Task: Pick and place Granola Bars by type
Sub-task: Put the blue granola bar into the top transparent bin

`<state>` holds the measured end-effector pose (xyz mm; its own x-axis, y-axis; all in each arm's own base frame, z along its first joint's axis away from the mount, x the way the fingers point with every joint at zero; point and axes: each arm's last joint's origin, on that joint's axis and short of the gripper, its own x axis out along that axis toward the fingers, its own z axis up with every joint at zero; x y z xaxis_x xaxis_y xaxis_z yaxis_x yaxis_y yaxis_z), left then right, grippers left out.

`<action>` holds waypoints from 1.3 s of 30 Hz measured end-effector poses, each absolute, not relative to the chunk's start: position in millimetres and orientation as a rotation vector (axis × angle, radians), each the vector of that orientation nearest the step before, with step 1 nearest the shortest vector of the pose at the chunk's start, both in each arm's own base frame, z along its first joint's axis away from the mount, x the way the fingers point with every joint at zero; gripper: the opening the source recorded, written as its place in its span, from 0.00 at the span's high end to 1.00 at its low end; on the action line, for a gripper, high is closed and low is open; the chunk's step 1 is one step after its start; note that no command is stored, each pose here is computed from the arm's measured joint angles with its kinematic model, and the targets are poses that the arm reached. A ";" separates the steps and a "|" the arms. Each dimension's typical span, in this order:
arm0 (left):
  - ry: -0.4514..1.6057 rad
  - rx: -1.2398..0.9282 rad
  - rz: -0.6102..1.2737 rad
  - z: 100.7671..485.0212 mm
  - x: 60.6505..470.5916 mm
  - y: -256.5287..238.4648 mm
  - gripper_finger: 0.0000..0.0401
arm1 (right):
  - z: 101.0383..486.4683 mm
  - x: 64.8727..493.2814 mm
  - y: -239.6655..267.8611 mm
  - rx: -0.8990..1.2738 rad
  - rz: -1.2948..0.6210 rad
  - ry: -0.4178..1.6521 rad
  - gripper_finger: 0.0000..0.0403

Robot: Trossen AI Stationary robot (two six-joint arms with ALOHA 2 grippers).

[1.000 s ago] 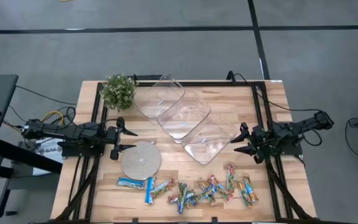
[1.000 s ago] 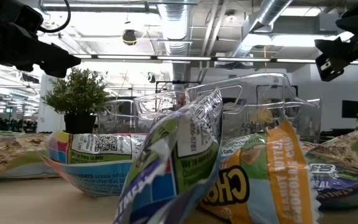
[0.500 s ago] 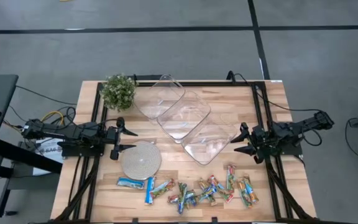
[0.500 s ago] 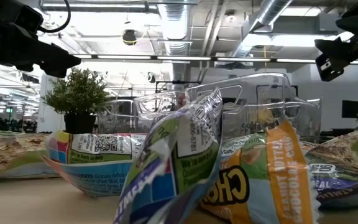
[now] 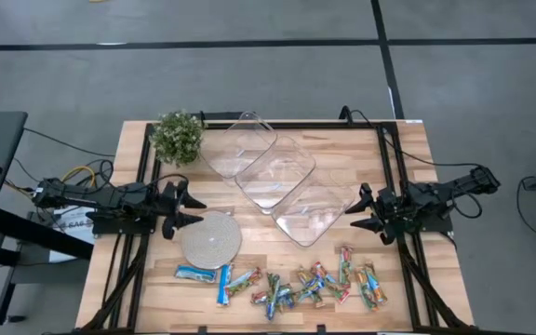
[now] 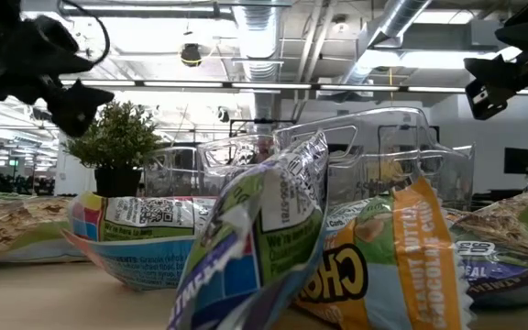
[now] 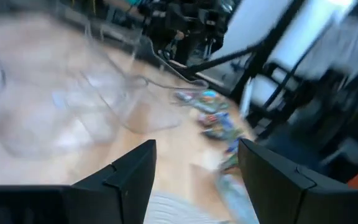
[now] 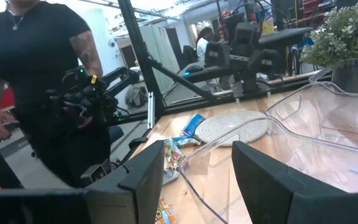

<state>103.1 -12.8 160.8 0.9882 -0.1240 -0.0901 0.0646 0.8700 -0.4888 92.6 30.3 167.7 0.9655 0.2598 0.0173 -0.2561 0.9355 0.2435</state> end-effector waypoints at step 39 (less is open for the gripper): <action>0.424 -0.154 0.133 246.9 149.2 -14.9 0.45 | 167.8 92.6 30.3 0.247 0.263 0.015 0.54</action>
